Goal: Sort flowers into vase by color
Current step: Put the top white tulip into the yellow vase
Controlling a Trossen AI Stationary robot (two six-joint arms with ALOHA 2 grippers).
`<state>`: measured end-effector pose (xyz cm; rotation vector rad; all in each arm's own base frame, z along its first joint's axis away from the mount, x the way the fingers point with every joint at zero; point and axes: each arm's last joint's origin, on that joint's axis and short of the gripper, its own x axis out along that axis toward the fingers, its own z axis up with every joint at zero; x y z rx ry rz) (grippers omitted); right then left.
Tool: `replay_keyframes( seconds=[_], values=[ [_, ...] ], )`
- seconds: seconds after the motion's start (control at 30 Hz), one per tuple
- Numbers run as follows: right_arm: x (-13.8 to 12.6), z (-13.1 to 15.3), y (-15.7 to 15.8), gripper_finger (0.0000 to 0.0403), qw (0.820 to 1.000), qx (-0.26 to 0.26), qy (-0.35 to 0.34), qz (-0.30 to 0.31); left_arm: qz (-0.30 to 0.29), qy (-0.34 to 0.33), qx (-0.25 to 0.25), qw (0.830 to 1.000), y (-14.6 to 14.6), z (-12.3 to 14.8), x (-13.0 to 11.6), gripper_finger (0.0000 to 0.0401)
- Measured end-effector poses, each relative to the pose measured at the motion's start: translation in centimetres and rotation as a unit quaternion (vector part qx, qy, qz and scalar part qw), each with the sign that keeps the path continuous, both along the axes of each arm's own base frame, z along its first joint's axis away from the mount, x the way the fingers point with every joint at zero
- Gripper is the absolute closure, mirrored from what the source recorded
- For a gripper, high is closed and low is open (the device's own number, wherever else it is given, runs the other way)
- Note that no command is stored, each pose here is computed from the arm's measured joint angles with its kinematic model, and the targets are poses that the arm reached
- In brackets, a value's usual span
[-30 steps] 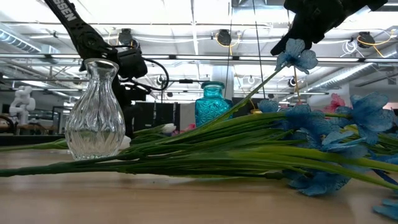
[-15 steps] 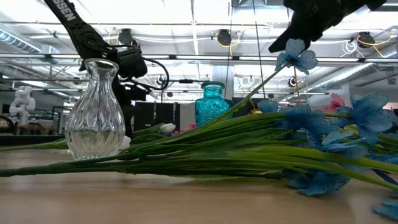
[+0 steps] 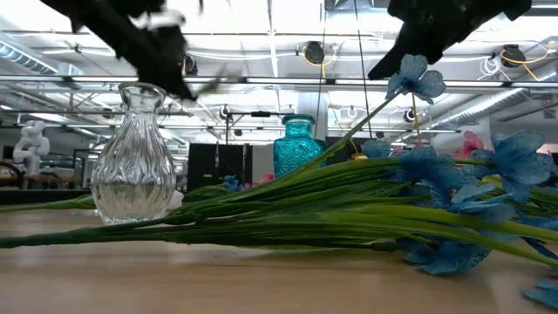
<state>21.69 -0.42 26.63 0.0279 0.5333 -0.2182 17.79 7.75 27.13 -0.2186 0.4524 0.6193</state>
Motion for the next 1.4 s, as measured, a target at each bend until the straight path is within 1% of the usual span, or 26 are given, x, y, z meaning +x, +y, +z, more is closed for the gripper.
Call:
replay_keyframes(
  seconds=[0.1,0.2,0.33,0.47,0.67,0.83,0.93,1.03,1.13,1.3,1.4],
  values=[
    [0.4,-0.3,0.0,0.0403,1.000,0.000,0.003,0.000,-0.061,-0.086,0.040,0.994,-1.8,1.8,-0.1,0.0390],
    [0.8,-0.2,0.0,0.0403,1.000,0.000,-0.011,0.000,-0.118,-0.147,0.088,0.978,-3.2,2.8,0.4,0.0390],
    [1.4,0.0,0.0,0.0403,0.999,-0.001,-0.037,0.001,-0.161,-0.194,0.130,0.959,-4.5,3.8,1.2,0.0390],
    [1.6,0.0,0.0,0.0403,0.999,-0.001,-0.044,0.001,-0.184,-0.211,0.155,0.947,-5.3,3.9,2.2,0.0391],
    [1.9,0.4,0.0,0.0403,0.998,0.002,-0.068,0.003,-0.200,-0.233,0.167,0.937,-5.7,3.8,3.7,0.0389],
    [2.3,1.4,0.0,0.0403,0.992,0.007,-0.125,0.001,-0.233,-0.245,0.162,0.927,-6.1,3.2,5.0,0.0388],
    [2.5,2.2,0.1,0.0403,0.986,0.006,-0.168,0.004,-0.237,-0.268,0.154,0.921,-6.4,3.0,5.8,0.0388],
    [2.8,2.7,0.2,0.0403,0.980,0.014,-0.197,0.028,-0.243,-0.286,0.156,0.914,-6.9,2.9,6.5,0.0388],
    [3.1,2.9,0.6,0.0403,0.975,0.023,-0.215,0.057,-0.250,-0.291,0.155,0.910,-7.2,2.6,7.0,0.0388],
    [4.2,2.8,1.3,0.0403,0.966,0.027,-0.246,0.079,-0.262,-0.289,0.150,0.909,-7.8,2.0,7.7,0.0388],
    [5.0,2.8,1.5,0.0402,0.957,0.026,-0.277,0.082,-0.271,-0.284,0.146,0.908,-8.1,1.6,8.0,0.0387]
  ],
)
